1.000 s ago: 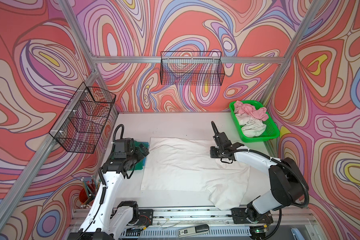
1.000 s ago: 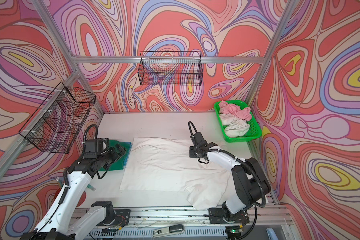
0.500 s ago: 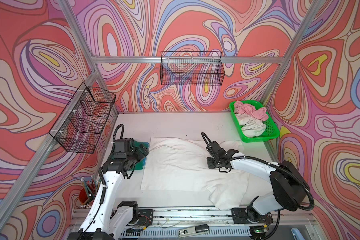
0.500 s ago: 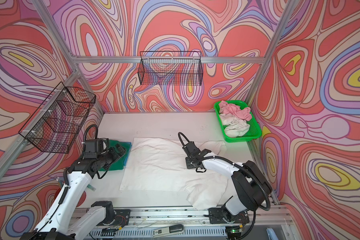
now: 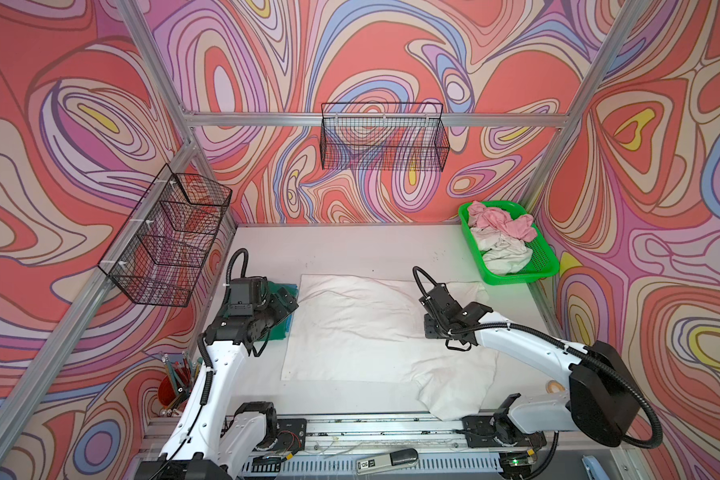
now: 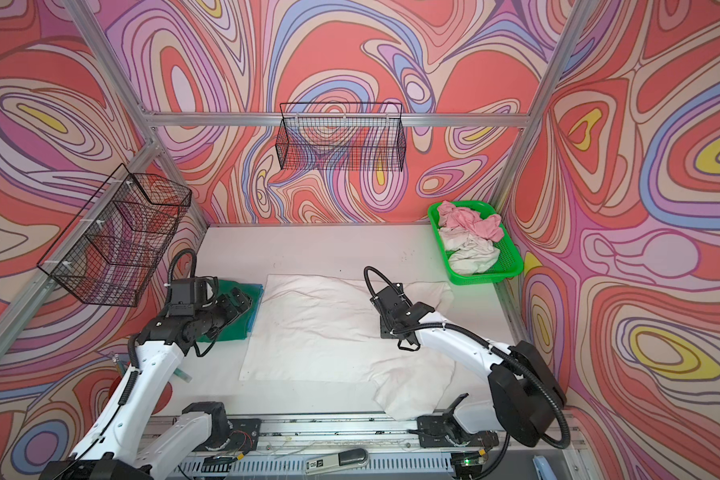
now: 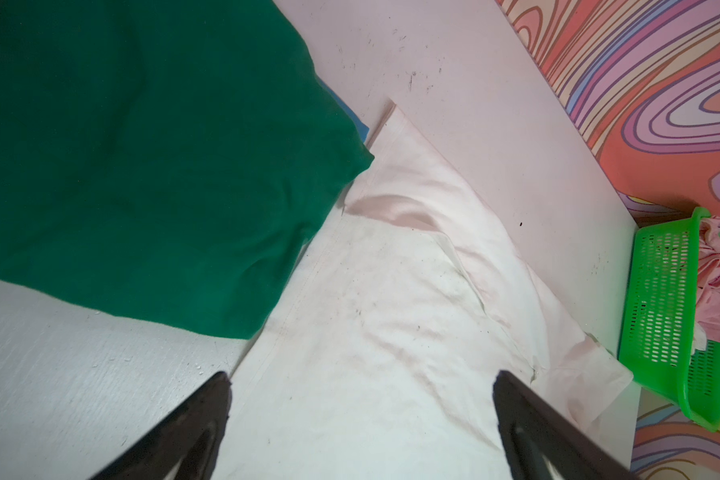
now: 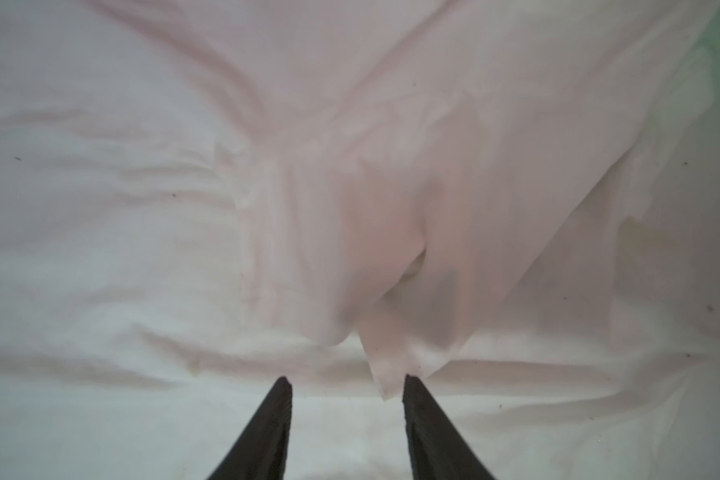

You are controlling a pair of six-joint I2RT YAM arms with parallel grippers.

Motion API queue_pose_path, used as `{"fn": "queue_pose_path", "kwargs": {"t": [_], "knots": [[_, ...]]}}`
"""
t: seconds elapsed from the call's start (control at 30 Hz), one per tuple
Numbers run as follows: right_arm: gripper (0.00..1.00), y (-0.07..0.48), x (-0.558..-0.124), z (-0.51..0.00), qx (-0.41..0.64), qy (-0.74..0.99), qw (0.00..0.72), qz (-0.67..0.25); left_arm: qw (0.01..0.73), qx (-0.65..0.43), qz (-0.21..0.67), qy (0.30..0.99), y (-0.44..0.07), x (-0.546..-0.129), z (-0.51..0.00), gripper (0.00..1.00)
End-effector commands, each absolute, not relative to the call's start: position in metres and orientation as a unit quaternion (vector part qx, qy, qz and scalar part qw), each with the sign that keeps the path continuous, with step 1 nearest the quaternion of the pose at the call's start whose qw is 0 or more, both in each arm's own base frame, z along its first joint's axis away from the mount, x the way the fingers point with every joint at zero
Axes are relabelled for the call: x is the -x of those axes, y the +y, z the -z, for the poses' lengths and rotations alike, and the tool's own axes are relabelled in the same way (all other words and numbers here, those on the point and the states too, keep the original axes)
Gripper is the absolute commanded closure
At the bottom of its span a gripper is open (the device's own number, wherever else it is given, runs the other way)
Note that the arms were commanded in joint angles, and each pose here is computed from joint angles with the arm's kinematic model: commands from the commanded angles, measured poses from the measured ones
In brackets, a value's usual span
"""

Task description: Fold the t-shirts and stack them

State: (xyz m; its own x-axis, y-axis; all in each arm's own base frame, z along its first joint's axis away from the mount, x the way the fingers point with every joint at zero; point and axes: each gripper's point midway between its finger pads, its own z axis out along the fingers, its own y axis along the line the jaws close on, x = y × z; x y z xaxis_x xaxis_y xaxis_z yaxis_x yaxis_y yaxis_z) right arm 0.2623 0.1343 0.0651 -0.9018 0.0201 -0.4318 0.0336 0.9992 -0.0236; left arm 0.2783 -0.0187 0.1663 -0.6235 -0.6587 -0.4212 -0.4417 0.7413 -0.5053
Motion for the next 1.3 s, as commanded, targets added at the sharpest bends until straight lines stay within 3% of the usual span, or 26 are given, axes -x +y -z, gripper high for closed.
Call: {"fn": "queue_pose_path", "kwargs": {"t": [0.0, 0.17, 0.37, 0.5, 0.8, 1.0, 1.13, 1.27], "knots": [[0.54, 0.127, -0.251, -0.047, -0.047, 0.979, 0.199, 0.023, 0.289, 0.319, 0.173, 0.886, -0.016, -0.273, -0.161, 0.0], [0.5, 0.115, -0.248, -0.037, -0.09, 0.976, 0.192, 0.043, 0.288, 0.32, 0.175, 0.885, -0.017, -0.272, -0.16, 0.0], [0.55, 0.129, -0.259, -0.038, -0.12, 0.971, 0.202, -0.035, 0.286, 0.32, 0.177, 0.886, -0.017, -0.273, -0.159, 0.0], [0.62, 0.12, -0.264, -0.034, -0.132, 0.97, 0.199, -0.04, 0.285, 0.319, 0.177, 0.886, -0.018, -0.274, -0.158, 0.0], [0.88, 0.108, -0.264, -0.034, -0.125, 0.972, 0.2, -0.003, 0.281, 0.319, 0.179, 0.887, -0.019, -0.274, -0.157, 0.0], [0.92, 0.102, -0.26, -0.029, -0.126, 0.972, 0.196, 0.012, 0.281, 0.319, 0.18, 0.887, -0.019, -0.274, -0.157, 0.0], [1.0, 0.097, -0.261, -0.037, -0.133, 0.97, 0.204, 0.019, 0.281, 0.319, 0.179, 0.887, -0.019, -0.274, -0.157, 0.0], [1.0, 0.087, -0.262, -0.056, -0.143, 0.965, 0.22, 0.025, 0.282, 0.319, 0.179, 0.887, -0.019, -0.274, -0.157, 0.0]]}}
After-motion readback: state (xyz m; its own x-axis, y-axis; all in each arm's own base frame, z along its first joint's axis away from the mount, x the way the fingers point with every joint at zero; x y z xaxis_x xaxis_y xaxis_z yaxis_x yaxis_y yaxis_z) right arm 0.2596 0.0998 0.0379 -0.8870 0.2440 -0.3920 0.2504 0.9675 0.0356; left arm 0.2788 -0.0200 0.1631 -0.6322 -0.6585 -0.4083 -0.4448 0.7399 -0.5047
